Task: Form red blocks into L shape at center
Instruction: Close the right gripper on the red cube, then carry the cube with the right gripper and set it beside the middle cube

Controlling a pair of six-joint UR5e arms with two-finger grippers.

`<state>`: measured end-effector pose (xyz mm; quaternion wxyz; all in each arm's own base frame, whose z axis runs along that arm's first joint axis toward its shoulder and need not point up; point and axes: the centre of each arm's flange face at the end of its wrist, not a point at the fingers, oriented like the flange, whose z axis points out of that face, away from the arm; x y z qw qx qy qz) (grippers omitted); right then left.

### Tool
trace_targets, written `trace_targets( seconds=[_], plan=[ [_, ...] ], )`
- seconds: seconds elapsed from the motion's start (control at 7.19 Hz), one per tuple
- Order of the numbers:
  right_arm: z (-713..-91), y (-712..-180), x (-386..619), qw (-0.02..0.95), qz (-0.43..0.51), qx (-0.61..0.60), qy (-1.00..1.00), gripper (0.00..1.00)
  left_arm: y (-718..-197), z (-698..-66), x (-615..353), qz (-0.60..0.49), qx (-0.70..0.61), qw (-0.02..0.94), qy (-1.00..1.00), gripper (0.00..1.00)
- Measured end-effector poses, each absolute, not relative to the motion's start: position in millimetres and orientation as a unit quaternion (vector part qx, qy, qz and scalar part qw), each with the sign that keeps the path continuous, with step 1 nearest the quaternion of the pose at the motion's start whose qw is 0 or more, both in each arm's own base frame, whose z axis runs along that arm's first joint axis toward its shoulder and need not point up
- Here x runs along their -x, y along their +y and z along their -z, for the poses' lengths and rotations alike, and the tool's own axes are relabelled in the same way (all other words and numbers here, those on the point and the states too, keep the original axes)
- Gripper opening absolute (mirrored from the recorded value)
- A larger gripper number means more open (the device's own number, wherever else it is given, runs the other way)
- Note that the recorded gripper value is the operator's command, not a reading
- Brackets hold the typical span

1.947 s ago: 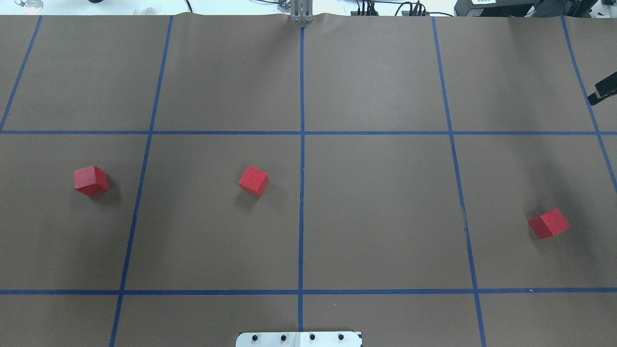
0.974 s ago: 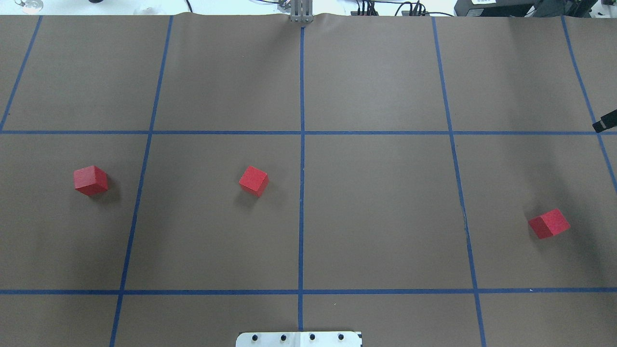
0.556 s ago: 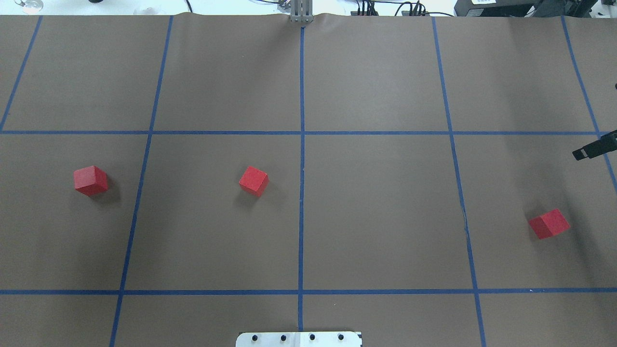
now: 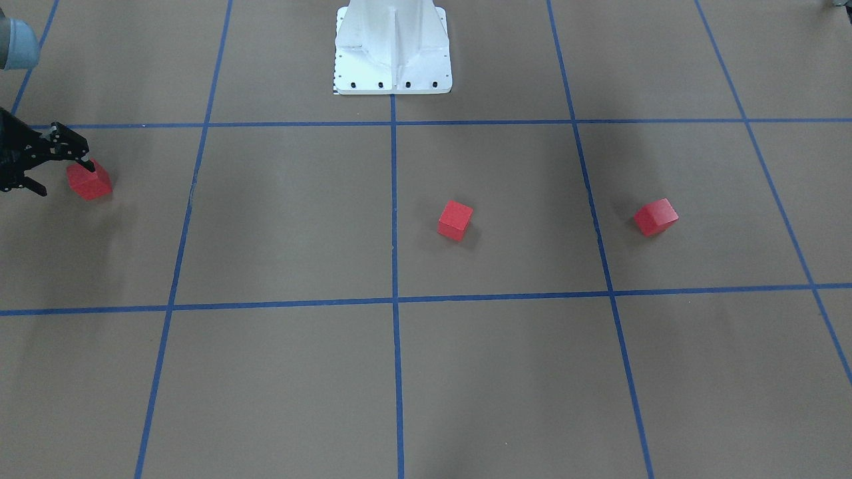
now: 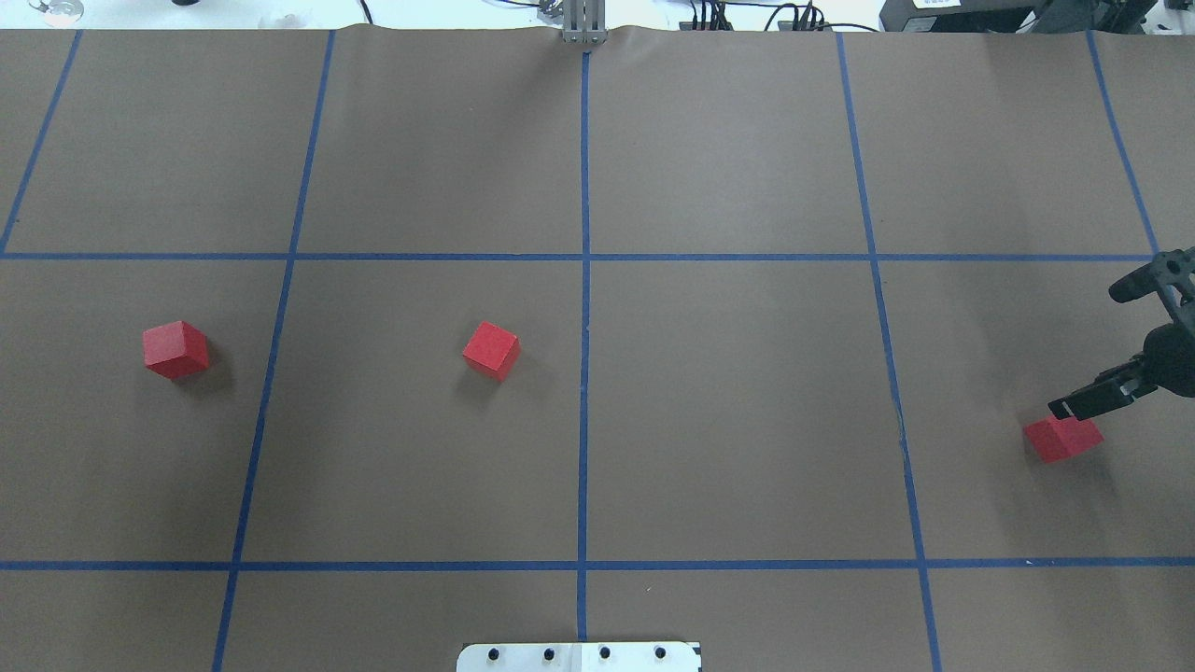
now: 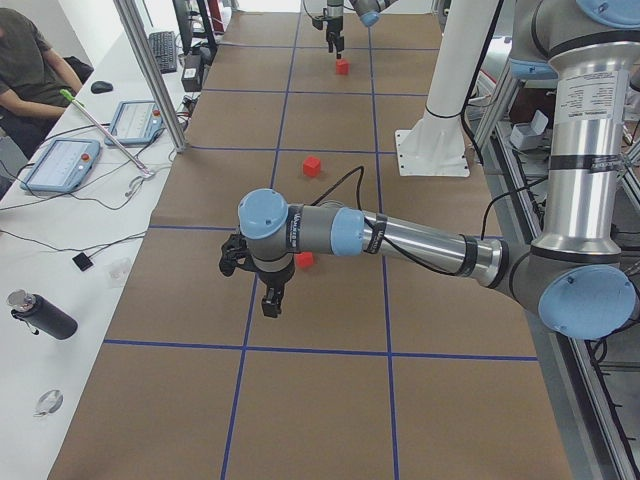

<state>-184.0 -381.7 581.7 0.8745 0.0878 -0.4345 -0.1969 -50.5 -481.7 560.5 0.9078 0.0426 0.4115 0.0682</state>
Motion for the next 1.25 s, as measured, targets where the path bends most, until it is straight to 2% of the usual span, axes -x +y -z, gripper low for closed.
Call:
trace_targets(
  seconds=[0.14,0.28,0.56,0.7,0.97,1.25],
  plan=[
    [-585,-377,191,0.877,0.196,-0.08,-0.431,0.99,-482,-560,50,-0.068,-0.043,0.908,0.412,1.0],
    [-588,-374,199,0.88,0.2,-0.077,-0.424,0.81,-482,-560,50,-0.068,-0.043,0.908,0.412,1.0],
    [-594,-371,210,0.884,0.205,-0.073,-0.413,0.09,-482,-560,50,-0.068,-0.043,0.908,0.412,1.0],
    [-600,-370,211,0.886,0.204,-0.068,-0.41,0.0,-482,-560,50,-0.068,-0.043,0.908,0.412,1.0],
    [-598,-370,211,0.886,0.202,-0.068,-0.411,0.0,-482,-559,50,-0.069,-0.044,0.908,0.412,1.0],
    [-541,-388,221,0.883,0.17,-0.077,-0.431,0.0,-482,-557,50,-0.071,-0.049,0.907,0.413,1.0]
  ],
)
